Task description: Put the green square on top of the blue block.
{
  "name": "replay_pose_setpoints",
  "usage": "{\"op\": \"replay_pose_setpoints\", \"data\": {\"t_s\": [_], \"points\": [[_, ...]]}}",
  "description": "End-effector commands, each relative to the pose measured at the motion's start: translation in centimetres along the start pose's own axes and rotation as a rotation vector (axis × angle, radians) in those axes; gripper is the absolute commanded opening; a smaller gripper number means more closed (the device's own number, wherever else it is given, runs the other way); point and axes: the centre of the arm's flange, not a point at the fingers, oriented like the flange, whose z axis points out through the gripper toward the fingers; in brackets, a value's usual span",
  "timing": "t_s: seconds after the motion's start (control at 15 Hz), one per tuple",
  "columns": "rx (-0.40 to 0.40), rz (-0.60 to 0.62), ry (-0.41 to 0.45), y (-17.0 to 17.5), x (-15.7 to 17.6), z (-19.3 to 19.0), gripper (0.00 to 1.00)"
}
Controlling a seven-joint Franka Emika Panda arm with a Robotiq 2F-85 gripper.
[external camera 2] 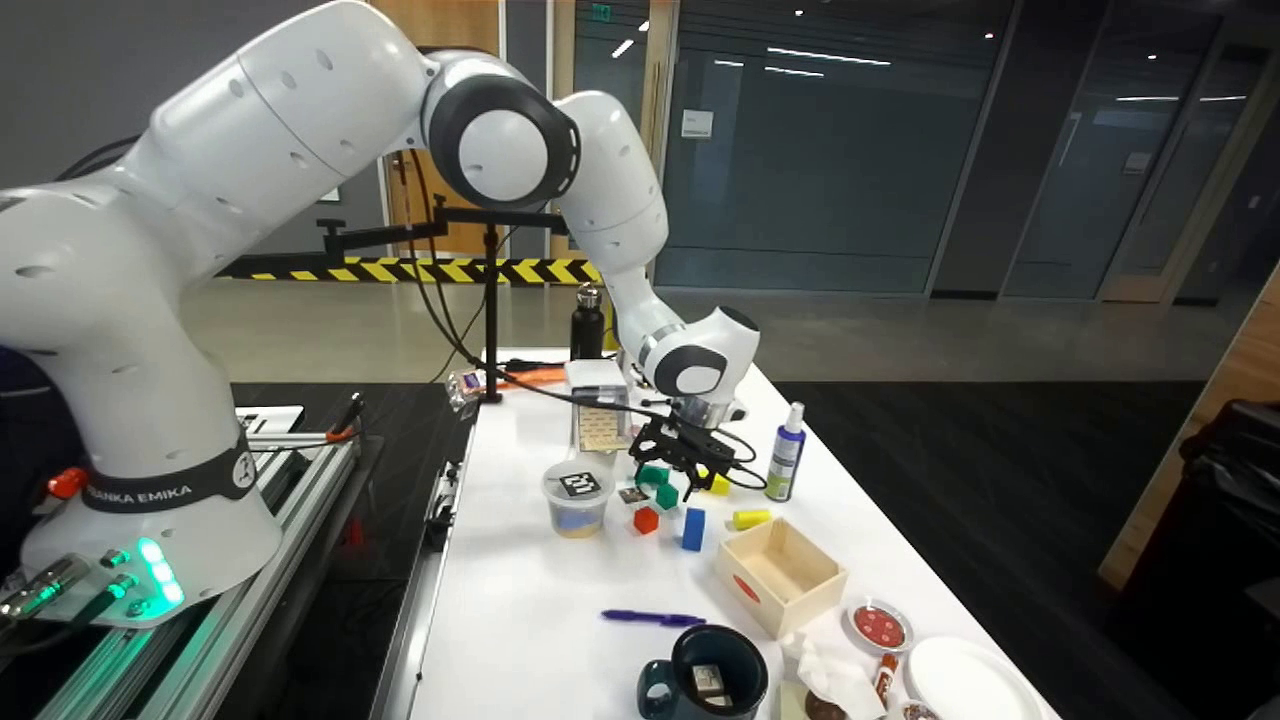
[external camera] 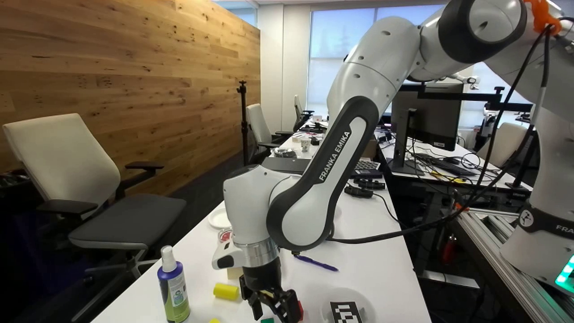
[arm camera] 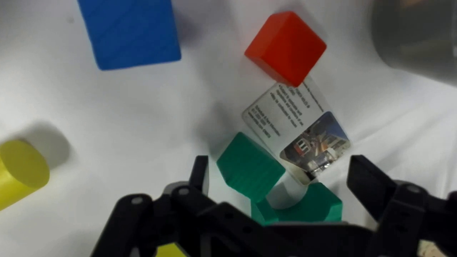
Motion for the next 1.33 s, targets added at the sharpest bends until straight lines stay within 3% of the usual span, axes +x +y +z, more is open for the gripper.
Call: {"op": "replay_pose_setpoints", "data": {"t_s": [0.0, 0.73, 1.27], "points": [[-0.006, -0.032, 0.001, 1.6, 1.3, 1.7, 1.0], [-0.051, 0.013, -0.011, 1.9, 2.5, 2.2, 1.0], [-0.118, 0.107, -0.054, -2.0, 2.9, 1.9, 1.0]]}}
